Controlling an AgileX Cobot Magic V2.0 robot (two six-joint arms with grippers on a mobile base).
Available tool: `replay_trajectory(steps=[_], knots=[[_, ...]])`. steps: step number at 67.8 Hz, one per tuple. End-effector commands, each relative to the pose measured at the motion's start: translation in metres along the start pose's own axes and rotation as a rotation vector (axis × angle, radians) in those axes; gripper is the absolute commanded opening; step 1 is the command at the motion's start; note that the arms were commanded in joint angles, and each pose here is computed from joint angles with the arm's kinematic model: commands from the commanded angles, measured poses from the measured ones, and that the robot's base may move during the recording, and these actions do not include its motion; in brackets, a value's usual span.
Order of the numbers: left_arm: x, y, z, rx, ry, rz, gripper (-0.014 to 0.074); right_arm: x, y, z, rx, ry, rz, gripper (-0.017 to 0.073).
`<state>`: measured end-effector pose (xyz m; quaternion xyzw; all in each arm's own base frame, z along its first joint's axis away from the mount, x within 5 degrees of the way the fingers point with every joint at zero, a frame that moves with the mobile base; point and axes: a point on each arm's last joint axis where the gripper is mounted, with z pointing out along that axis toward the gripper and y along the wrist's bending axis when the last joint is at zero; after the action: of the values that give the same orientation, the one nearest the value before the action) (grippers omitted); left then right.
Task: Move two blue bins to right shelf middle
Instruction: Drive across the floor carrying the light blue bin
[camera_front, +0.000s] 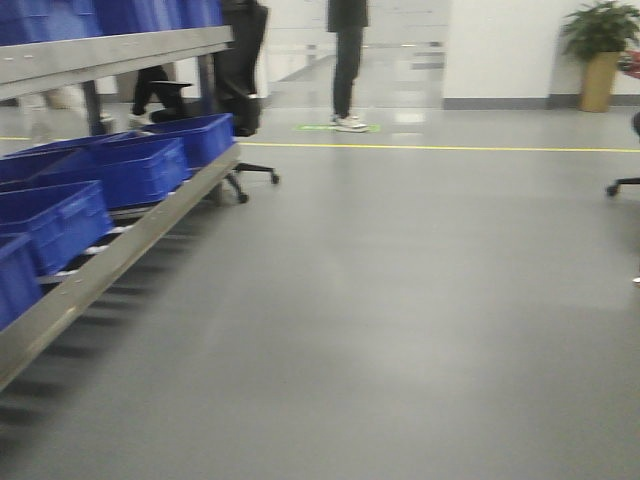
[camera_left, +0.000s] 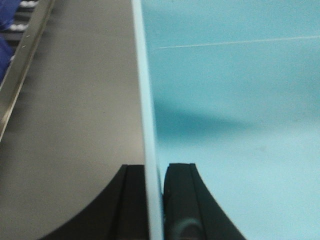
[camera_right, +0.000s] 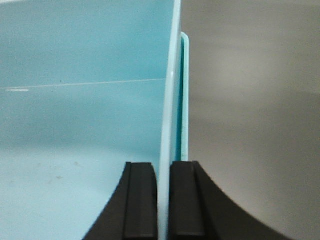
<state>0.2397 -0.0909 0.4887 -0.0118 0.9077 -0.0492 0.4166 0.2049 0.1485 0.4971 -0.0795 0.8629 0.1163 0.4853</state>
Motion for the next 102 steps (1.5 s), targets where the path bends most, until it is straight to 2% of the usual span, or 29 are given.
replay_trajectory(steps=[1,102], knots=[[-0.0077,-0.0084,-0.0125,0.114,-0.091,-0.025,-0.0111,-0.0096,0.0064,-0.0062,-0.082,-0.094,0.009,-0.0162],[-0.0083,-0.0070,-0.0124,0.099,-0.098,-0.019,-0.0111,-0.0096,0.0064,-0.0062,-0.082,-0.094,0.009,-0.0162]])
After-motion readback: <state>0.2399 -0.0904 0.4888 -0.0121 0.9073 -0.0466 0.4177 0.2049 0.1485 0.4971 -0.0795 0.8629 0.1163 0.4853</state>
